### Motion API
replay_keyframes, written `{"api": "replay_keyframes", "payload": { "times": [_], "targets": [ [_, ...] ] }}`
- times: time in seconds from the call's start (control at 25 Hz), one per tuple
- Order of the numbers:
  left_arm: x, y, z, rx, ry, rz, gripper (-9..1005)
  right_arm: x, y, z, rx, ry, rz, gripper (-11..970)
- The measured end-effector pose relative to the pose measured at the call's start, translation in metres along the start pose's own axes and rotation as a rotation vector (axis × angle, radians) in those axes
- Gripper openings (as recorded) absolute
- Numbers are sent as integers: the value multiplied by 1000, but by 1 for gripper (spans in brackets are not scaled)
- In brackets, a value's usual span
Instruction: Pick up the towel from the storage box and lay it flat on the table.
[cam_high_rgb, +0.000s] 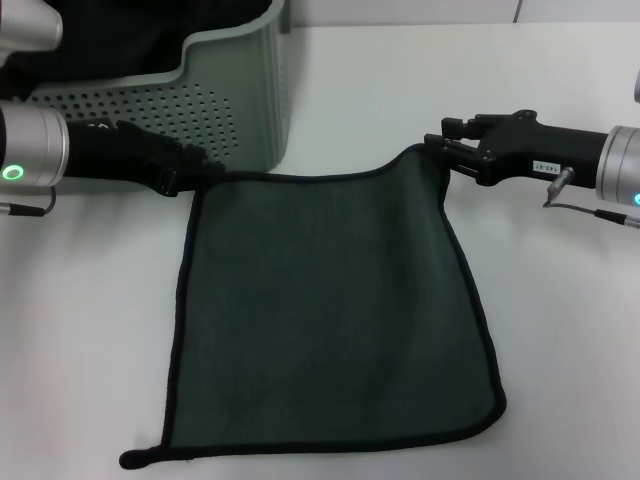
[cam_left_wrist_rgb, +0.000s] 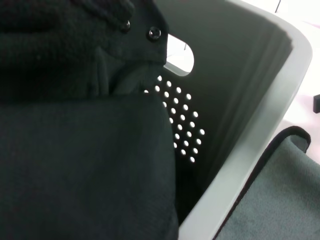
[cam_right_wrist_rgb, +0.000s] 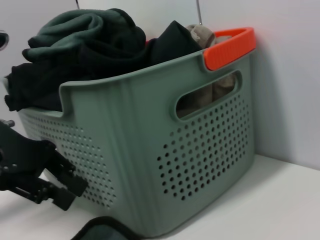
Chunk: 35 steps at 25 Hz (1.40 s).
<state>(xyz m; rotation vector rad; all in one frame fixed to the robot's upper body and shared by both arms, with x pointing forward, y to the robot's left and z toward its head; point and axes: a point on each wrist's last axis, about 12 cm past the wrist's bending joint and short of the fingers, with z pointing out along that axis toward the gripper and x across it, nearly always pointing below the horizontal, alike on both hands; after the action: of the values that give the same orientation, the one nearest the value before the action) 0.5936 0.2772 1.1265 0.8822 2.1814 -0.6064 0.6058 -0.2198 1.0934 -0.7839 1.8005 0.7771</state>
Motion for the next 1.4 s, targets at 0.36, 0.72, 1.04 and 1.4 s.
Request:
{"api": "replay_keyframes", "payload": {
  "times": [0.36,0.72,1.04,1.4],
  "targets": [
    [10,-10,-21,146,-123,26,405,6,7,-34,-29,-75,-12,508],
    [57,-74,-54,616,-624,399,459,15,78,-91,-542,-225,-114,729],
    [69,-81,-60,653,-664,368,458,10,104,-67,-717,-174,-75,869],
    [77,-77,-68,637,-657,344,570,8,108,-59,-710,-195,-74,869]
  ]
}}
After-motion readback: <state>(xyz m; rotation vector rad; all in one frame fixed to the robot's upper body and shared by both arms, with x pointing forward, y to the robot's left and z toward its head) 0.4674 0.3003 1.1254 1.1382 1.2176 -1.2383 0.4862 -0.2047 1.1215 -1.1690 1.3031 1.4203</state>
